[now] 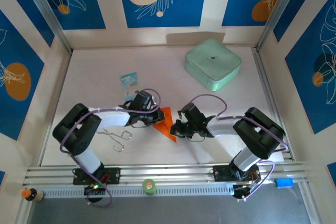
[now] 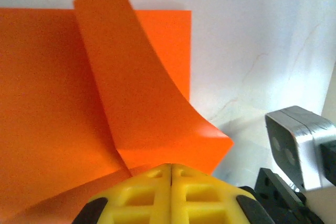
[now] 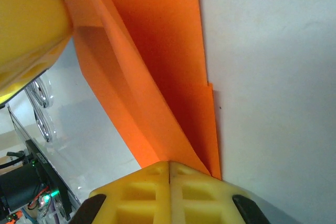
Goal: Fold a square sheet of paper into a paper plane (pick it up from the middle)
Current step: Fourth fold the wing at the center of the table.
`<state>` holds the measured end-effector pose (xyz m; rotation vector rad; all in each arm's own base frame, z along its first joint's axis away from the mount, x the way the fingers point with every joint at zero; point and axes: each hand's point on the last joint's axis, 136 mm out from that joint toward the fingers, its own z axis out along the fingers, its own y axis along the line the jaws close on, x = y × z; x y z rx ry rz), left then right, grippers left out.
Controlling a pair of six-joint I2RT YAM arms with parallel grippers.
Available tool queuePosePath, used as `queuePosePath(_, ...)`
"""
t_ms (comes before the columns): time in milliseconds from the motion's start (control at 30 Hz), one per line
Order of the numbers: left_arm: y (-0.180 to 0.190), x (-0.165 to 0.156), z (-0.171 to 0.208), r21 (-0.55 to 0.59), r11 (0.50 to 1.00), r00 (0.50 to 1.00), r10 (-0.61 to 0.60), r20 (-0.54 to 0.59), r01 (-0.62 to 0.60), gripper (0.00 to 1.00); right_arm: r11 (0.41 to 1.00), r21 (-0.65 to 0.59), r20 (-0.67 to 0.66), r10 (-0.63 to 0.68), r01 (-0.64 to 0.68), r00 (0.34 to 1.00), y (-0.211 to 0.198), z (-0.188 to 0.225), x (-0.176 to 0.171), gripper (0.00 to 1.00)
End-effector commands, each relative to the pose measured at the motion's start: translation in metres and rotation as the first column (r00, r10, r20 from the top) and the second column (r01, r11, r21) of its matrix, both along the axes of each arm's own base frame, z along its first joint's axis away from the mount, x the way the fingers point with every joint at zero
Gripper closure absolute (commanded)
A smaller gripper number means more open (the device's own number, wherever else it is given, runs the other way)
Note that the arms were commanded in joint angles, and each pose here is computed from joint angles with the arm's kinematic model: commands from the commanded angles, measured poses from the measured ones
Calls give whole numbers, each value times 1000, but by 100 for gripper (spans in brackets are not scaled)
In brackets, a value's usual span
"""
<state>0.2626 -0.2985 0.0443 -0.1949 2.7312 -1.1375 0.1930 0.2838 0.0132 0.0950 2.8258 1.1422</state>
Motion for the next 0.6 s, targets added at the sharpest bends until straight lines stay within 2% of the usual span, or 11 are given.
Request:
queuePosePath(0,-7,-12,0,8,999,999,-38,-13,38,96,992,-122,-117,-30,15,993,-28,-32,-25,100)
queuePosePath(267,-25,-16,-10,-22,996,996,-83,-35,82,96,992,-124,-120,-35,20,992,-29,-33,-25,100)
queuePosePath(567,-7,-10,-46,128,991,994,-19,-108,33,98,992,-126,-117,-17,2,993,-31,-30,-28,100)
